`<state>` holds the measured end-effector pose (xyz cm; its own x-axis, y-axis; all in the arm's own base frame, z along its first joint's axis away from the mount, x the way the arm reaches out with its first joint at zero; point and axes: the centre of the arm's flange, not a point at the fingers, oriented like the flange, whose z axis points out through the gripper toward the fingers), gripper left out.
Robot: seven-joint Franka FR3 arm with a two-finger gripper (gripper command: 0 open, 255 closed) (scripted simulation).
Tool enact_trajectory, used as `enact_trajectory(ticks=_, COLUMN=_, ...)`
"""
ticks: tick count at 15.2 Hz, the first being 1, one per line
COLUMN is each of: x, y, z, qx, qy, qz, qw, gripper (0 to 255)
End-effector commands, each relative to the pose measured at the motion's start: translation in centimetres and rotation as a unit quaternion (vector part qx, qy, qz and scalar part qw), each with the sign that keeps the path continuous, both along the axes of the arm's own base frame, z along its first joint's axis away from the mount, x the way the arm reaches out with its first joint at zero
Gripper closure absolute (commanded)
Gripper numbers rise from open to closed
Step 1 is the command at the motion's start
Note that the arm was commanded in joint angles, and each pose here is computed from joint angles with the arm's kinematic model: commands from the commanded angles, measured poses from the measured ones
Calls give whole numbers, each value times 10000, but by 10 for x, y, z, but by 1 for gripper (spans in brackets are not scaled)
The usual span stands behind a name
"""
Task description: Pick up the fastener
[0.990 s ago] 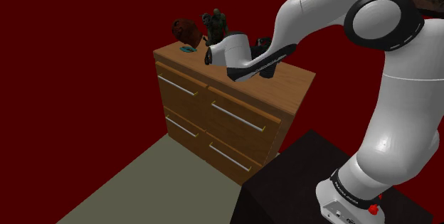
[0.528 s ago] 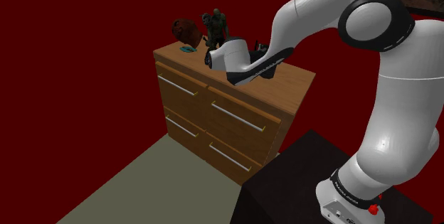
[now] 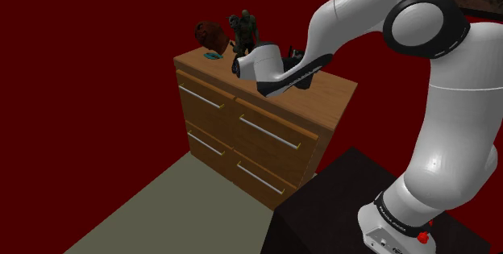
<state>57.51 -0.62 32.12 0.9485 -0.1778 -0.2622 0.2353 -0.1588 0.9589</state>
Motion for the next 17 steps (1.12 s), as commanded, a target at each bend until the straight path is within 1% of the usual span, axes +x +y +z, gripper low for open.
enact_trajectory(ticks=1, x=0, y=0, z=5, qx=2, qy=10, qz=-2, qw=10000, gripper=255)
enact_trajectory(ticks=15, x=0, y=0, z=79, qx=2, qy=10, qz=-2, qw=10000, gripper=255)
enact_trajectory(ticks=17, x=0, y=0, z=79, qx=2, qy=10, qz=-2, qw=10000, gripper=255)
